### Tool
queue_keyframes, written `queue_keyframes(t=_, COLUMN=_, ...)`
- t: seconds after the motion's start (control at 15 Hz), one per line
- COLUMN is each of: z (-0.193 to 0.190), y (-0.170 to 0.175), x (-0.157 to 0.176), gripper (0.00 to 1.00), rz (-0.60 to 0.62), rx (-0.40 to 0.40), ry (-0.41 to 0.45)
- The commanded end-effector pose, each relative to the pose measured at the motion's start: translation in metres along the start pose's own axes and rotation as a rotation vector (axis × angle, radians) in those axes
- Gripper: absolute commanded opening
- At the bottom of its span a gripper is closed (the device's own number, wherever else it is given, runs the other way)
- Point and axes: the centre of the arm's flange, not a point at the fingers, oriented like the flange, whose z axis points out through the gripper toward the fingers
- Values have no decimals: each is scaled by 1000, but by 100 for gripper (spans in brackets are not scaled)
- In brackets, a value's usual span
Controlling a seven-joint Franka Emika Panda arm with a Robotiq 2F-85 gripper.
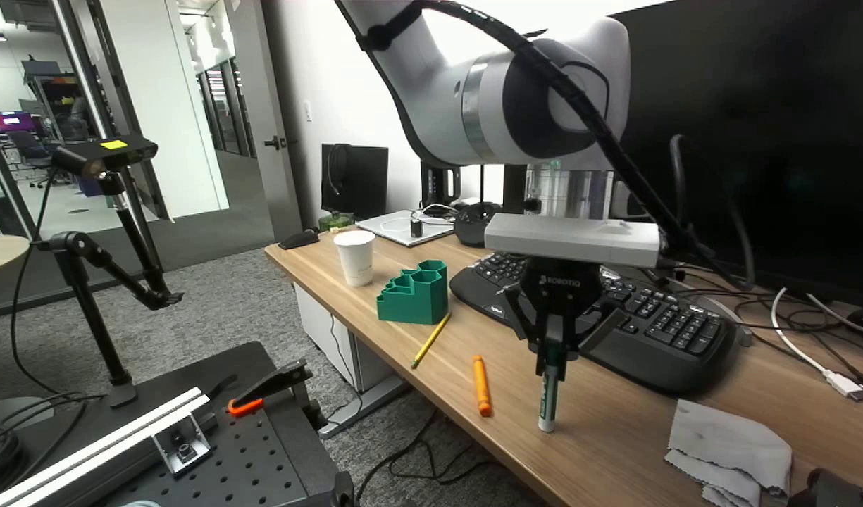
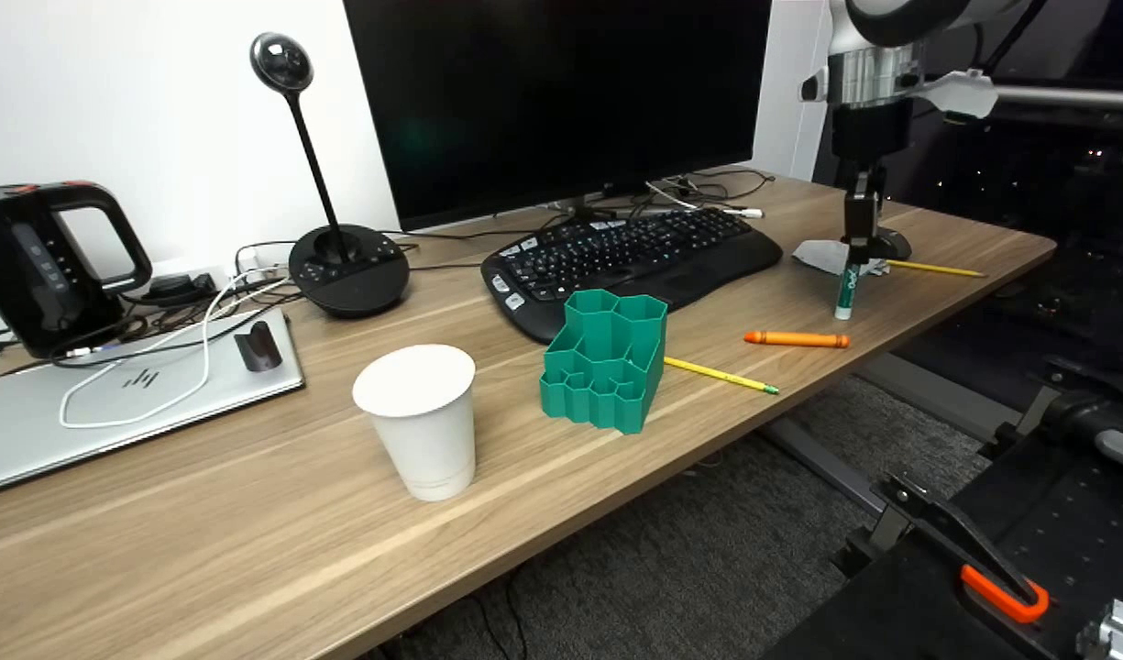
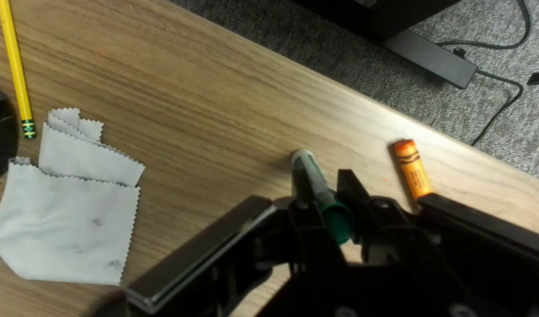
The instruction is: Move the green marker to the left
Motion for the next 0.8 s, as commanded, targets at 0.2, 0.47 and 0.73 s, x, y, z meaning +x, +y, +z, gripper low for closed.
queue_keyframes(t=0.2, z=-1, y=-18, x=-30, gripper=67, rz=-20, rx=-29, ry=13)
queue_keyframes(t=0.47, z=-13, y=-21, x=-44, gripper=97, rz=-36, rx=-53, ry=-6)
queue_keyframes(t=0.73, z=-46, y=-13, x=-76, gripper=100, rz=43, rx=-66, ry=-67)
